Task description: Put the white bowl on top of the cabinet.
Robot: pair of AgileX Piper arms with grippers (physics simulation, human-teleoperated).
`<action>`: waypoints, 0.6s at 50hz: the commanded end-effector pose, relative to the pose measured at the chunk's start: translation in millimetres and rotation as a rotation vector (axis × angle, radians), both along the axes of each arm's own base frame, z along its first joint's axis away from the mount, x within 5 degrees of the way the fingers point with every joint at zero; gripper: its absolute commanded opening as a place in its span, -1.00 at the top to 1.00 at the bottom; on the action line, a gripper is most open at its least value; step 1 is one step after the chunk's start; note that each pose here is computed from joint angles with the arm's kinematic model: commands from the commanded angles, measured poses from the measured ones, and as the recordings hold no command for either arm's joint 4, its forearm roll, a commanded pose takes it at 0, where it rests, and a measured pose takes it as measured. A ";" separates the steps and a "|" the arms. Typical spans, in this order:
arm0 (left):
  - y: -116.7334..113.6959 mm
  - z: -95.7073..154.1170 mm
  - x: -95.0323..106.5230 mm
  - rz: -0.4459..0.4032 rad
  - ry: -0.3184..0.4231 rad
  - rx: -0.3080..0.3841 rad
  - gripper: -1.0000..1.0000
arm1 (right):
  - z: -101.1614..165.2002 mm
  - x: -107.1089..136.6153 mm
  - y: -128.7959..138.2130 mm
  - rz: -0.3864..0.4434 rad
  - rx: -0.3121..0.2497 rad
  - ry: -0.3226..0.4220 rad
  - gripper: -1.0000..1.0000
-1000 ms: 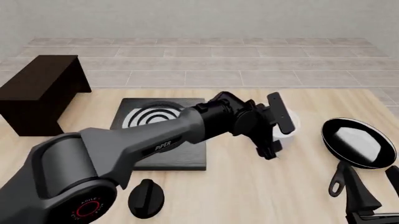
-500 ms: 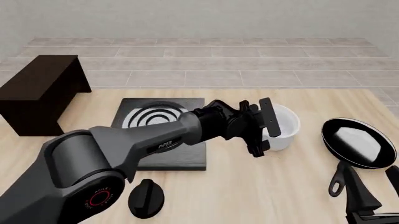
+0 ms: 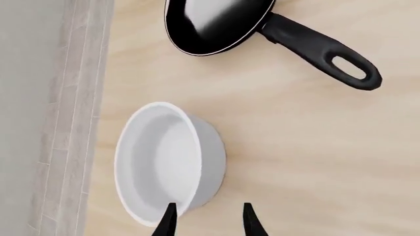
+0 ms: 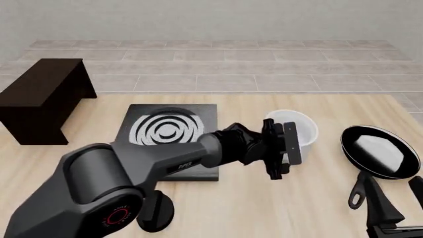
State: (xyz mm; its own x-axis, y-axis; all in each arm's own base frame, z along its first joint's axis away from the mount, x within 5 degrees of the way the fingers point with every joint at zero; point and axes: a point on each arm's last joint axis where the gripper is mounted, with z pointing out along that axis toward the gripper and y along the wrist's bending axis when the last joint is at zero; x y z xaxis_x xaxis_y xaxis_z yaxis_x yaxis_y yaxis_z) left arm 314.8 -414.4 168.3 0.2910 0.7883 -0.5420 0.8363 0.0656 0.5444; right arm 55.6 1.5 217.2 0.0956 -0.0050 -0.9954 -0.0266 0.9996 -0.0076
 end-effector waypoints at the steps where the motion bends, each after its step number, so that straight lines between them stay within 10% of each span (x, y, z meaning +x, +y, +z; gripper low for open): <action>1: -4.1 -9.8 5.9 -0.023 -0.034 0.009 -1.00 | 0.4 -0.1 0.0 0.000 -0.001 -0.001 -1.00; 30: -10.6 -31.1 27.2 -0.015 -0.040 0.032 -1.00 | -0.1 0.1 0.0 0.000 0.000 0.001 -1.00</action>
